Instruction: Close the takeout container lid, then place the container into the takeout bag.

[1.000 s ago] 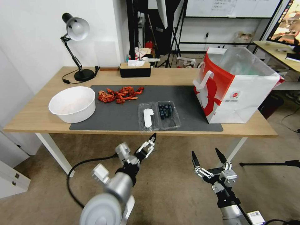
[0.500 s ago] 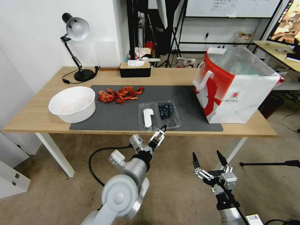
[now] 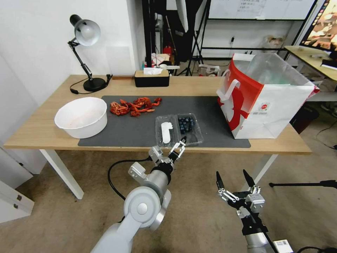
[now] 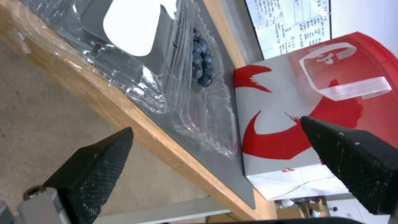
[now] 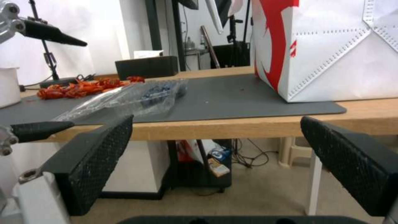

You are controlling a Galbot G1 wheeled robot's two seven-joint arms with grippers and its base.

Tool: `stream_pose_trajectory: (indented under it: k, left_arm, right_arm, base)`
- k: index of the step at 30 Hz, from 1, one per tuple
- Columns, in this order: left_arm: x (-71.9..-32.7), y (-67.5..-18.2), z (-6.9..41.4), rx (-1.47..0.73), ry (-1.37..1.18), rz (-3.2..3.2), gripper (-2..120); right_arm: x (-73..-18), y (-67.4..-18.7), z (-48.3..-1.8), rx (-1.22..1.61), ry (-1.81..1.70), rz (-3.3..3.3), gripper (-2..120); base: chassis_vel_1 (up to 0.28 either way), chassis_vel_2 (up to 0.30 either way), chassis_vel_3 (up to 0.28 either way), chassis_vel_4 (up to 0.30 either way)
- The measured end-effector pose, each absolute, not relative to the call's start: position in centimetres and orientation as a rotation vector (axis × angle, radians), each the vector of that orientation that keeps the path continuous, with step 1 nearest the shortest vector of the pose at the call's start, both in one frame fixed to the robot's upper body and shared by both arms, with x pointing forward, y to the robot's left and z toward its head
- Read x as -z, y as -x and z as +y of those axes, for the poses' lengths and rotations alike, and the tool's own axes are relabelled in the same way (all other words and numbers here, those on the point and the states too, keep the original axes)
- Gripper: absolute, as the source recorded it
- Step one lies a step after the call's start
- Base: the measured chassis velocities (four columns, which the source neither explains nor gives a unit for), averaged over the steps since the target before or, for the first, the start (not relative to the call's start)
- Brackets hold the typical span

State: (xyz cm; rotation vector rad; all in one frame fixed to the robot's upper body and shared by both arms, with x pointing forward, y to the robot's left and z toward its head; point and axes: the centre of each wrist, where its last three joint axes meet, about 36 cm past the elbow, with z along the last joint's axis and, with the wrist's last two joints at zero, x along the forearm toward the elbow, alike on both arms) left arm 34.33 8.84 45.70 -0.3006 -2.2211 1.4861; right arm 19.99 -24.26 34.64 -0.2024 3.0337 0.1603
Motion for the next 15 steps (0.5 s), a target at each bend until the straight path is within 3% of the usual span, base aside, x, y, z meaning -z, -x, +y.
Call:
stream_pose_trajectory:
  k: [15]
  left_arm:
    - [-45.48, -35.08, 8.64, -1.518, 0.297, -2.224, 100]
  right_arm:
    - [-34.47, -19.78, -24.28, -0.162, 0.194, 3.034, 100]
  base:
    - [0.0, 0.0, 0.0, 0.0]
